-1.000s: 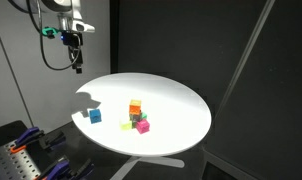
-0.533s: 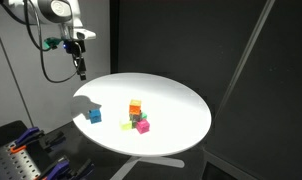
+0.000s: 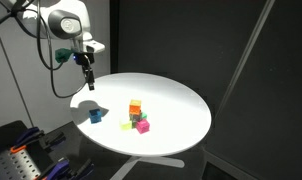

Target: Put the blue block on the orange block

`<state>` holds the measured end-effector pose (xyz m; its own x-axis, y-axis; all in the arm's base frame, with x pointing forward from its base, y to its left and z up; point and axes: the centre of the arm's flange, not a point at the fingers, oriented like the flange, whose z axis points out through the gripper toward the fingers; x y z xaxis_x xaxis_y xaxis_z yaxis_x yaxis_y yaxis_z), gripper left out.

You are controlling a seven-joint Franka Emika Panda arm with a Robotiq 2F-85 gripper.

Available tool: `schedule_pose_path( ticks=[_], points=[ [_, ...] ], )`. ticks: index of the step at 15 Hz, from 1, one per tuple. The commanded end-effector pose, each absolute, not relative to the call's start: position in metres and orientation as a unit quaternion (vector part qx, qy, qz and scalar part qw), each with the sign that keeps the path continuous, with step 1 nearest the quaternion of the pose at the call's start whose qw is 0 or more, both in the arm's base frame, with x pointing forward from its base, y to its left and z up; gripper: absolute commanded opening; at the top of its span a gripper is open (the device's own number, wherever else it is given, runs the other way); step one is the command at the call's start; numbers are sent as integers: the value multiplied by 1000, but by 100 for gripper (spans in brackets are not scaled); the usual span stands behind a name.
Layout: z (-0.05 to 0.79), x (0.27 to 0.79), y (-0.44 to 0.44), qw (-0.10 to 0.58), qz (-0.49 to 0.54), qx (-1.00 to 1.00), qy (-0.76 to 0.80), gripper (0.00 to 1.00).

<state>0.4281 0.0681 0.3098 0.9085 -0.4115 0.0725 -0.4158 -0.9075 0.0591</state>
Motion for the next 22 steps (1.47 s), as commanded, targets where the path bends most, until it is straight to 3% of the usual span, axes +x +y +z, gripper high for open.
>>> schedule_pose_path(
  ticks=[1, 22],
  points=[
    [285, 439, 56, 30, 24, 979, -199, 100],
    [203, 468, 83, 45, -3, 987, -155, 100]
  ],
)
